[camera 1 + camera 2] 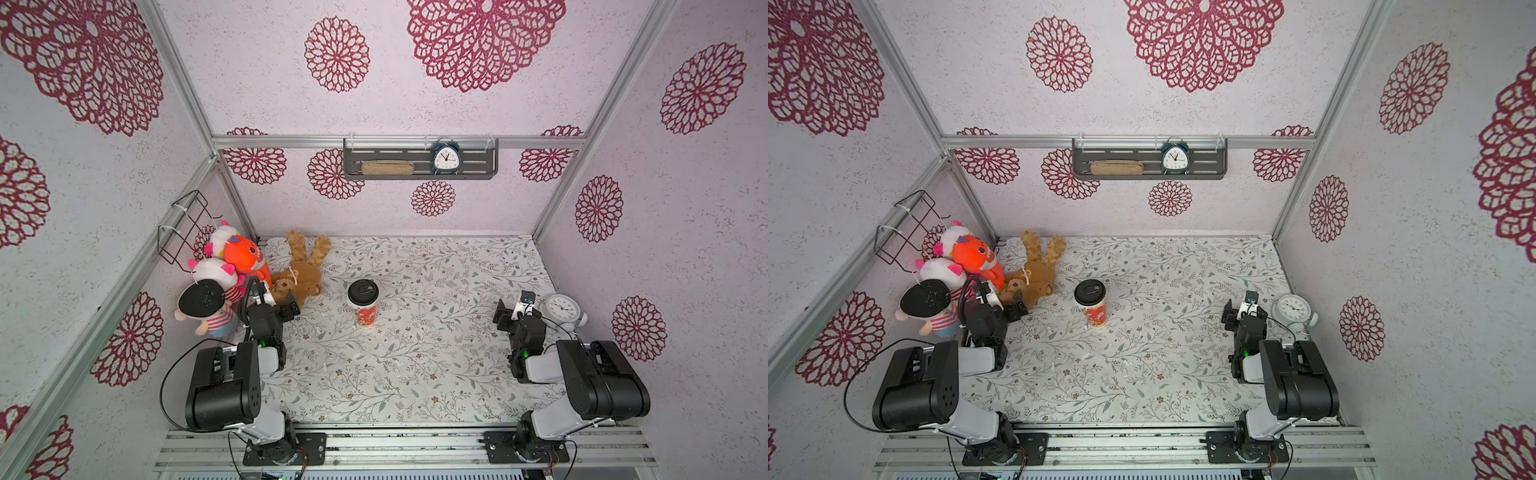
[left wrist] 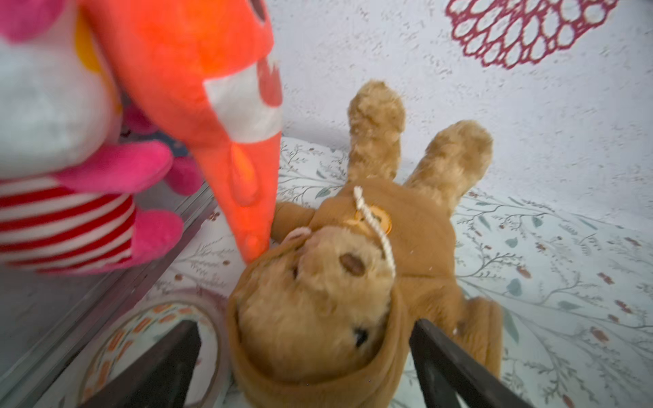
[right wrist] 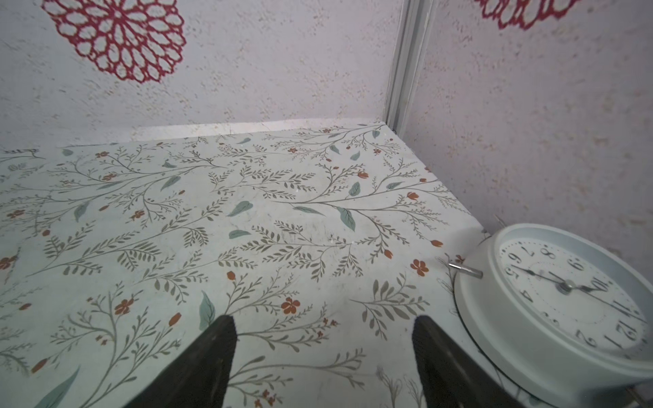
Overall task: Put the leak-proof paper on the milk tea cups
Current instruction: Reset both arms
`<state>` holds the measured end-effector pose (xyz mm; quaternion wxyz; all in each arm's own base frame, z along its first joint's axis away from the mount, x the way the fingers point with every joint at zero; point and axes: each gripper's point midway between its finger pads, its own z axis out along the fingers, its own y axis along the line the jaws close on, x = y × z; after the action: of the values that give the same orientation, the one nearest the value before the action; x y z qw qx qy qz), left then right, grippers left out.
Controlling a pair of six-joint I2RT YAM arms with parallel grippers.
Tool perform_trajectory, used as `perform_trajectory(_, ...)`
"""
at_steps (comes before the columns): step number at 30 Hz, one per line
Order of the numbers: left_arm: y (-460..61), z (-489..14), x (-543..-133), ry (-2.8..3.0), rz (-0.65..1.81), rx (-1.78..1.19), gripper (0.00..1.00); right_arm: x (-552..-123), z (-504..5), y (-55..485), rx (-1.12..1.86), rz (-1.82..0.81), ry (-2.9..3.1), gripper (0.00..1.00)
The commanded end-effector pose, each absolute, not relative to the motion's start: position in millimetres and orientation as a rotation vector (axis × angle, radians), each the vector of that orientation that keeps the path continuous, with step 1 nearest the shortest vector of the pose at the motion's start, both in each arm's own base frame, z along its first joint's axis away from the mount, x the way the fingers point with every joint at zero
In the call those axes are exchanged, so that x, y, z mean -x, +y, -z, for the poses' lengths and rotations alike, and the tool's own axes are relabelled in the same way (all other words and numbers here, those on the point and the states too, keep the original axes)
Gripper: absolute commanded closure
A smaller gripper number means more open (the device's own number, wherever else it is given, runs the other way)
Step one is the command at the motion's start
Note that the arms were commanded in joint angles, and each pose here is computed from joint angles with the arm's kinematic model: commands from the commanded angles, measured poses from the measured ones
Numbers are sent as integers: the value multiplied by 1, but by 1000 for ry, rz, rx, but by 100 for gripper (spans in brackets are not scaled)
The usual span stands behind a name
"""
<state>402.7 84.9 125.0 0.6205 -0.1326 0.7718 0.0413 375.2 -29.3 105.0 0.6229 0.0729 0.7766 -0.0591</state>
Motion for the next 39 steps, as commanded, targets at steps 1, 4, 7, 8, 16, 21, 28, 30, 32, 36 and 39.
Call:
perform_trajectory(1,72,-121,-405,1802,-76,214,3,-378,-113,-27,-147,124,1757,1)
perform_trajectory(4,72,-119,-404,1822,-70,224,3,-377,-112,-27,-146,131,1764,1)
perform_trajectory(7,72,-120,-405,1814,-78,218,3,-377,-112,-26,-143,138,1764,1)
perform_trajectory(8,72,-119,-405,1817,-79,219,3,-378,-113,-25,-143,135,1760,1)
perform_trajectory(16,71,-119,-407,1820,-96,220,3,-378,-113,-25,-140,139,1763,1)
perform_trajectory(21,71,-120,-405,1815,-95,219,3,-377,-112,-25,-141,140,1763,1)
perform_trajectory(28,71,-119,-405,1818,-95,221,3,-378,-112,-25,-136,137,1767,1)
perform_trajectory(30,71,-119,-405,1818,-95,220,3,-378,-112,-25,-136,137,1767,1)
perform_trajectory(32,71,-119,-405,1819,-95,220,3,-378,-112,-25,-136,137,1767,1)
perform_trajectory(36,71,-119,-405,1817,-96,220,3,-378,-112,-25,-136,137,1767,1)
perform_trajectory(39,71,-120,-405,1817,-96,219,3,-379,-113,-25,-136,137,1765,1)
